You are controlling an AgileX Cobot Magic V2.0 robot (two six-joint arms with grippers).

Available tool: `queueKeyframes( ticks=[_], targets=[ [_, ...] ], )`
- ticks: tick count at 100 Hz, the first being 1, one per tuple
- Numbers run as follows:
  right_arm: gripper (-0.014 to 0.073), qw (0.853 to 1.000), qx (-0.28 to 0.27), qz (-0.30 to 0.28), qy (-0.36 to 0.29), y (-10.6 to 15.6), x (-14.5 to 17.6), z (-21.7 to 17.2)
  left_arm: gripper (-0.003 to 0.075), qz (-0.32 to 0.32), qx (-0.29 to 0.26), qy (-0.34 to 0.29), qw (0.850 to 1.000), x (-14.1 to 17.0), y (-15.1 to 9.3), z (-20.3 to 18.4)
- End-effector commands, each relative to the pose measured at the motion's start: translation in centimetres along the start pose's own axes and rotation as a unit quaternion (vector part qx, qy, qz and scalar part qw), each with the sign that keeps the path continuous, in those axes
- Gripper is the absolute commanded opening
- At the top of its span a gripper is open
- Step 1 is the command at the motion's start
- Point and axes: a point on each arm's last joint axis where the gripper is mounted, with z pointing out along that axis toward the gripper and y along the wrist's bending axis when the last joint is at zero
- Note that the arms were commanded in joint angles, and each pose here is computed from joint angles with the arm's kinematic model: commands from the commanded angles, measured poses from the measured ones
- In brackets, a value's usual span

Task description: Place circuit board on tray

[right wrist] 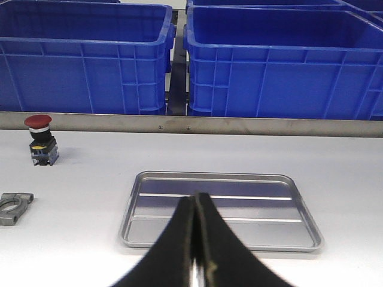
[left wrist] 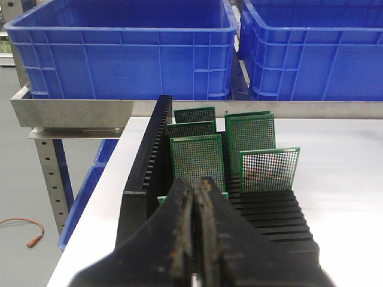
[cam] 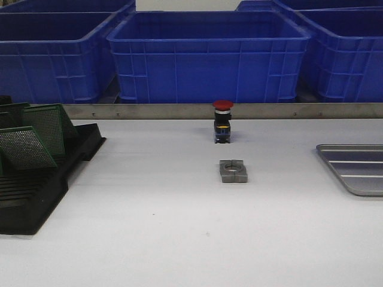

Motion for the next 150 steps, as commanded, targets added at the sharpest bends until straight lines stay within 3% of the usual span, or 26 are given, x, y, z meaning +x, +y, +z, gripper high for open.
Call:
queueKeyframes(
  ticks=[1,35,56,72,93,112,141,150],
  targets=[
    [-0.0061,0.998,0.001,-0.003,-0.056,0.0,-1.2,-0.3,-0.0020,-0.004,0.008,-0.032,0.999,0.7,-0.1,0.1],
    [-0.0061,0.998,0.001,-0.003,-0.056,0.0,-1.2,-0.3,-0.0020,-0.004,0.008,-0.037,0.999,0.7,-0.1,0.1],
    [-0.0061,0.998,0.001,-0.003,-0.056,0.0,-1.2,-0.3,-0.0020,-0.004,0.014,-0.110,0.994,-0.7,-0.2,-0.1],
    [-0.0061,0.998,0.001,-0.003,-0.056,0.0,-1.2,-0.3,-0.0020,-0.004,0.015,-0.131,0.991,-2.2,-0.2,-0.6],
    [-0.0061,0.998,0.001,-0.003,-0.056,0.0,-1.2,-0.3,-0.0020,-0.006,0.006,-0.076,0.997,-6.0,-0.3,-1.7],
    [-0.0061,0.998,0.001,-0.003,-0.056,0.0,-1.2,-0.3,-0.0020,-0.007,-0.004,0.027,1.000,-9.1,-0.3,-1.9],
    [-0.0061,0.998,0.001,-0.003,-0.056,0.0,-1.2,-0.3,-0.0018,-0.008,-0.012,0.142,0.990,-12.4,-0.4,1.6],
    [-0.0061,0.998,0.001,-0.003,-0.056,0.0,-1.2,-0.3,0.0034,-0.009,-0.013,0.174,0.985,-13.0,-0.5,2.9]
  ],
)
